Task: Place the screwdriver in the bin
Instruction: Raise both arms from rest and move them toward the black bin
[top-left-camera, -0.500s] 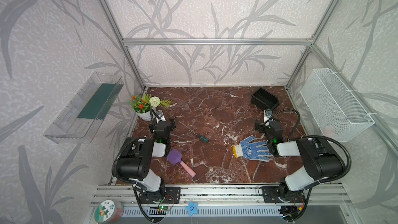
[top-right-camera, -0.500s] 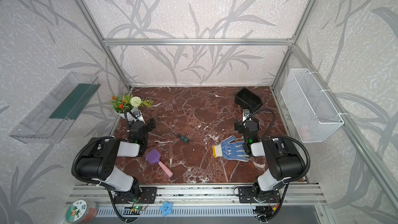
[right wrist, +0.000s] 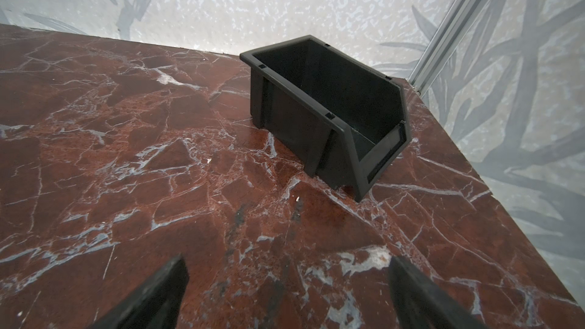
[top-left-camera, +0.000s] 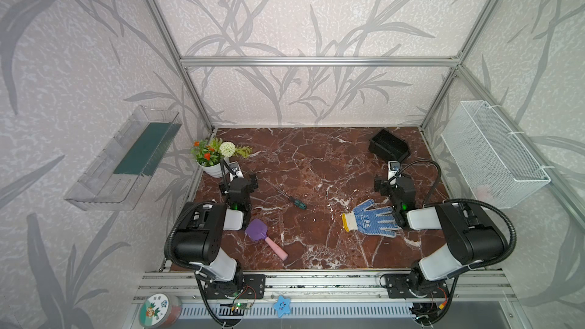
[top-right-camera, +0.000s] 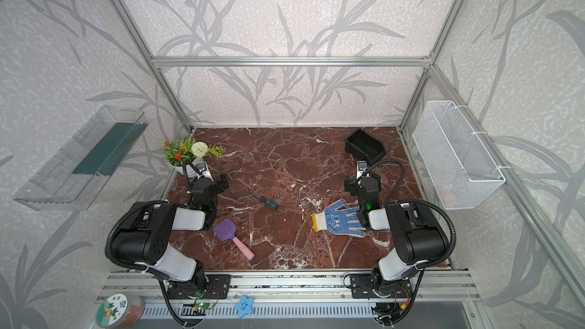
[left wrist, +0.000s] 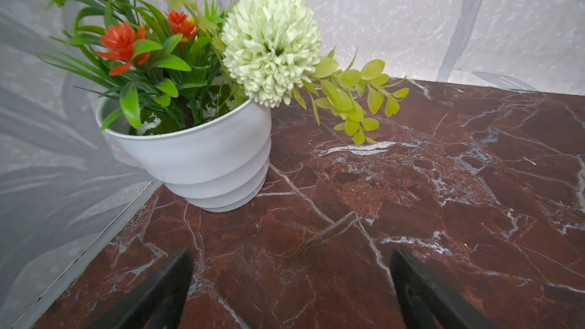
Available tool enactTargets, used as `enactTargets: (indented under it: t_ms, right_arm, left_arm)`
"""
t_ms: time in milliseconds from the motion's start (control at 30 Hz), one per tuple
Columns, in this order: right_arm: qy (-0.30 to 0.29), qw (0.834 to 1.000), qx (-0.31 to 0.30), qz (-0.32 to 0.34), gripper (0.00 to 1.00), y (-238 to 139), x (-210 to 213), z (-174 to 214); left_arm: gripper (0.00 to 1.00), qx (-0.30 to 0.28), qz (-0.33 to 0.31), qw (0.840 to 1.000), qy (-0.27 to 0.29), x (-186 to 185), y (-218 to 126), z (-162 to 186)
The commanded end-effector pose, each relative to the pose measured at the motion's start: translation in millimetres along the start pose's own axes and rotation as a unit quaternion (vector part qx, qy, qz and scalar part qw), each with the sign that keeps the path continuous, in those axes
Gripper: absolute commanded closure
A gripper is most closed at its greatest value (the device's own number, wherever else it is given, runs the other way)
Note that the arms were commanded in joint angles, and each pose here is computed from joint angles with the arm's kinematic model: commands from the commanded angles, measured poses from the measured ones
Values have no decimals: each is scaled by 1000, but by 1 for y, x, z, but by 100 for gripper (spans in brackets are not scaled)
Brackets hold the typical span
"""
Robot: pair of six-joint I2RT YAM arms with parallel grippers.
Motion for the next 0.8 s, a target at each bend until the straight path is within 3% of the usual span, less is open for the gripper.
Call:
enactTargets:
  t_ms: [0, 633, 767]
  right_arm:
    - [-1, 1000, -11, 2, 1, 0, -1, -3]
    - [0, 1000, -11, 3, 1, -1, -1, -3]
    - [6, 999, -19, 35, 1, -19, -17, -25]
  left_arm:
    - [1, -6, -7, 1000, -1, 3, 1, -3]
    - [1, -7, -9, 1000, -1, 4, 0, -2]
    - [1, -27, -16, 999, 5, 2, -10, -10]
Point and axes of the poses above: each gripper's point midway between its finger pads, its own y axis out along the fingers, its own x axis along the line the jaws close on, z = x × y, the point moved 2 cm from there along -y, back along the fingers, and after that the axes turned 11 degrees about -y, right-handed, at the moved point
